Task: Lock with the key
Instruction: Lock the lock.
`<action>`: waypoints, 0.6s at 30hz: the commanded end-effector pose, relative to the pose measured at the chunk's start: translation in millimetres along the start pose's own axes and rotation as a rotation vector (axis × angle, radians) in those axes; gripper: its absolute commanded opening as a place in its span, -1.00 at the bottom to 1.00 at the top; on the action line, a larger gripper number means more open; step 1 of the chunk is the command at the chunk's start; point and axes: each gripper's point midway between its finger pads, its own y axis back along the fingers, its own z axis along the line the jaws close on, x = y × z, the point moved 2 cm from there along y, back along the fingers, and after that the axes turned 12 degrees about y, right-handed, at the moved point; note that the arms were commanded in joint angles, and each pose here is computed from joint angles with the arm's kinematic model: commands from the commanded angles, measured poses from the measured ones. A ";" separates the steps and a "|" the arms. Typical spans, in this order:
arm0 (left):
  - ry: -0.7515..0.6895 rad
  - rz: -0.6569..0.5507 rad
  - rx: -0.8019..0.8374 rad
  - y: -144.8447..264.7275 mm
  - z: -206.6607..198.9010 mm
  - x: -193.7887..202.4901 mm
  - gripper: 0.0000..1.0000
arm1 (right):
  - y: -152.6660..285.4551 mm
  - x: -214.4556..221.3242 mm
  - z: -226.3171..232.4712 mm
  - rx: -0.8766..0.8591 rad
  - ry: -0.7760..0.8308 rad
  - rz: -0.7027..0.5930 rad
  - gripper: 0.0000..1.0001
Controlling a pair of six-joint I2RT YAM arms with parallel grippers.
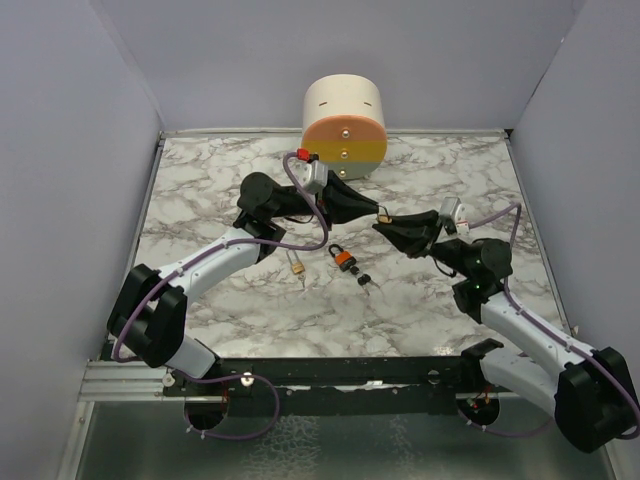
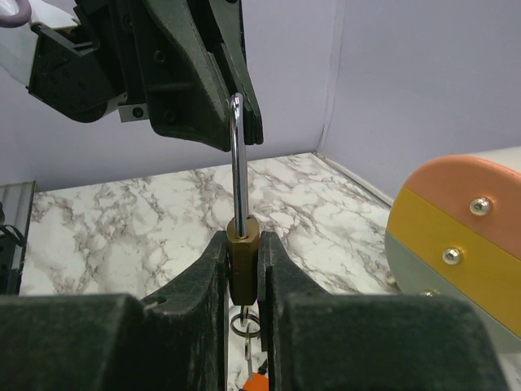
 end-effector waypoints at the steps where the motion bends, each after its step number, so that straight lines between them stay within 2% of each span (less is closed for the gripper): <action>1: 0.100 0.086 0.063 -2.0 -9.1 29.8 -1.00 | -13.2 -67.7 -26.8 0.094 0.182 -0.166 -0.97; 18: 0.153 0.139 0.099 -3.7 -9.0 60.7 -1.00 | -23.9 -122.8 -55.5 0.203 0.274 -0.265 -0.97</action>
